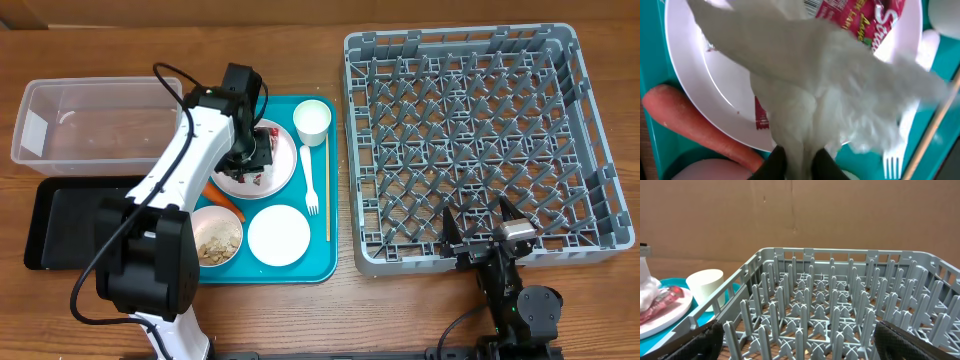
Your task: Sort waste into correct bins and load items into the dishwasher rack
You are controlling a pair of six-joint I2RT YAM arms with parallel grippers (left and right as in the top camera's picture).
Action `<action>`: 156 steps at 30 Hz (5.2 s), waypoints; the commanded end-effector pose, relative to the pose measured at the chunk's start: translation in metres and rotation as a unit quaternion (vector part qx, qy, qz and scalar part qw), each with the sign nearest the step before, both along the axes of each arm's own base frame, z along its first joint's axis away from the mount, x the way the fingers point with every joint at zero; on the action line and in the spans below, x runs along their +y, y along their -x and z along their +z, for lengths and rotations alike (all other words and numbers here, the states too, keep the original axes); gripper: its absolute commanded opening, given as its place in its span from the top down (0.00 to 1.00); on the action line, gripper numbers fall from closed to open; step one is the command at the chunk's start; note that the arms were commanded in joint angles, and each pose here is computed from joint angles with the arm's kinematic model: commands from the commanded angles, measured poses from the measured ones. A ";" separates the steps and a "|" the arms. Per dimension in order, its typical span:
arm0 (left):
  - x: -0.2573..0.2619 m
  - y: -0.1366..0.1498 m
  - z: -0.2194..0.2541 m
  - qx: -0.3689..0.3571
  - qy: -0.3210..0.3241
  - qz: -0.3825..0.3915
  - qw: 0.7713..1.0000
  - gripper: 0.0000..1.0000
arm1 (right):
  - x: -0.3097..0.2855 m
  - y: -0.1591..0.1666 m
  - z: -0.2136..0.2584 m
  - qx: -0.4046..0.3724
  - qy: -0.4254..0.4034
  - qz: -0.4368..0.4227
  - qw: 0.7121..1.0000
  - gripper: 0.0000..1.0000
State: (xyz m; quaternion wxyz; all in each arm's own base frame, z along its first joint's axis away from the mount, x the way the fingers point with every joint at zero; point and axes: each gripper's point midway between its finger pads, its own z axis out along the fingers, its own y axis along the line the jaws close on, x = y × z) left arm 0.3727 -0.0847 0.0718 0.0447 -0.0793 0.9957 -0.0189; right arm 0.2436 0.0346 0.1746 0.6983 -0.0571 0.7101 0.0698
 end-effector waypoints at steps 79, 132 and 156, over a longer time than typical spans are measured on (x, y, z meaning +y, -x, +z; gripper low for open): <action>0.157 -0.046 0.190 -0.158 -0.004 0.246 0.956 0.96 | 0.000 0.000 -0.002 0.000 -0.002 0.001 1.000 0.00; 0.321 -0.056 -0.003 -0.191 -0.140 0.312 0.920 0.61 | 0.000 0.000 -0.002 0.000 -0.002 0.001 1.000 0.00; 0.276 -0.105 0.120 -0.248 -0.081 0.236 0.936 0.26 | 0.000 0.000 -0.002 0.000 -0.002 0.001 1.000 0.00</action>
